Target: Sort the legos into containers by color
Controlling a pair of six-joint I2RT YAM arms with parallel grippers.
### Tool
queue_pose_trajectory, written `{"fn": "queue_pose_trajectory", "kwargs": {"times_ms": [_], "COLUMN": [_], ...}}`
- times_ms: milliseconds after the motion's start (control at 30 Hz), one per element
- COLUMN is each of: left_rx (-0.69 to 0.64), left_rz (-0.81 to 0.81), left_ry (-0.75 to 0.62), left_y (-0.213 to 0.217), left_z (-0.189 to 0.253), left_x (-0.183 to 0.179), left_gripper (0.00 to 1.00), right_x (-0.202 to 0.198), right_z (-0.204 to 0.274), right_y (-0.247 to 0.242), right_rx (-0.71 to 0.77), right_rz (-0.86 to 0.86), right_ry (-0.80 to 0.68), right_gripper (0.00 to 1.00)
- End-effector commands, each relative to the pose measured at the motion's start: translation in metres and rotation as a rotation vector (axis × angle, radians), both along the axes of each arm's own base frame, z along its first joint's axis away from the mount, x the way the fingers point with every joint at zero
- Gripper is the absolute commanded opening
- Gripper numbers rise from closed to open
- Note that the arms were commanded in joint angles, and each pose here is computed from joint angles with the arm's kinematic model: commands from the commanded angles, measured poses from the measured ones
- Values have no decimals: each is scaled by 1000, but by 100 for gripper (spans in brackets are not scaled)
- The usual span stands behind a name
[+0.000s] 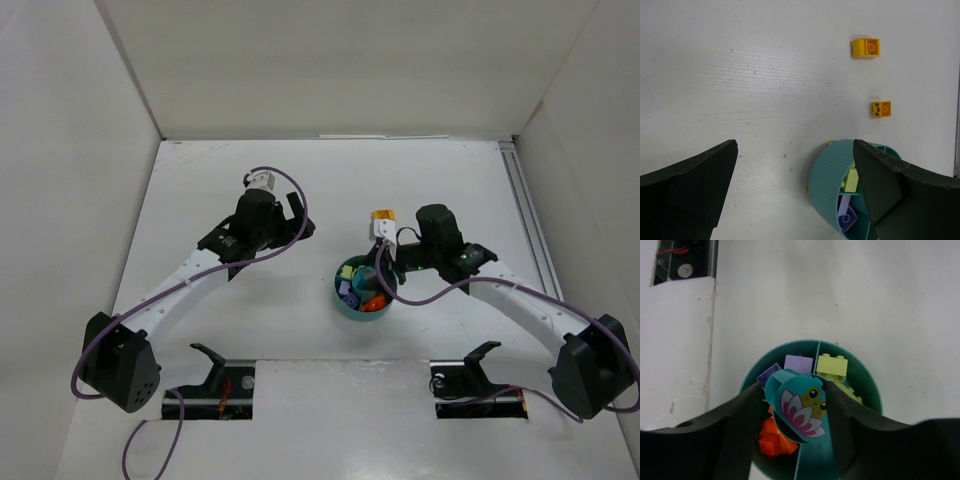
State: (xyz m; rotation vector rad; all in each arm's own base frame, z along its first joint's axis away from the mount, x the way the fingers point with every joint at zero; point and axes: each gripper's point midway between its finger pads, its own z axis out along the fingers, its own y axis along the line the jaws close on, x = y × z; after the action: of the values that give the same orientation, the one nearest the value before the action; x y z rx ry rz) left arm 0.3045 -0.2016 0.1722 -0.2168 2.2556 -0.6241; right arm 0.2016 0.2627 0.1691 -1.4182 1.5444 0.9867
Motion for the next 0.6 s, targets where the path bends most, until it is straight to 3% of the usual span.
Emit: {"fn": "queue_pose_trajectory", "kwargs": {"times_ms": [0, 133, 200, 267, 467, 567], "left_rx": [-29, -29, -29, -29, -24, -24], "left_rz": [-6, -6, -6, -6, -6, -6], "left_ry": [-49, -49, -49, -49, -41, -41], "left_y": [-3, -4, -4, -4, -3, -3], "left_z": [16, 16, 16, 16, 15, 15], "left_x": [3, 5, 5, 5, 3, 3], "left_gripper": [100, 100, 100, 100, 100, 100], "right_x": [7, 19, 20, 20, 16, 28], "right_z": [18, 17, 15, 9, 0, 22], "right_y": [-6, -20, -23, -21, -14, -15], "right_rx": [30, 16, 10, 3, -58, -30], "right_rz": [-43, -107, -116, -102, -106, -168], "right_ry": [-56, -48, -39, -26, -22, -82], "right_gripper": [56, 48, 47, 54, 52, 54]}}
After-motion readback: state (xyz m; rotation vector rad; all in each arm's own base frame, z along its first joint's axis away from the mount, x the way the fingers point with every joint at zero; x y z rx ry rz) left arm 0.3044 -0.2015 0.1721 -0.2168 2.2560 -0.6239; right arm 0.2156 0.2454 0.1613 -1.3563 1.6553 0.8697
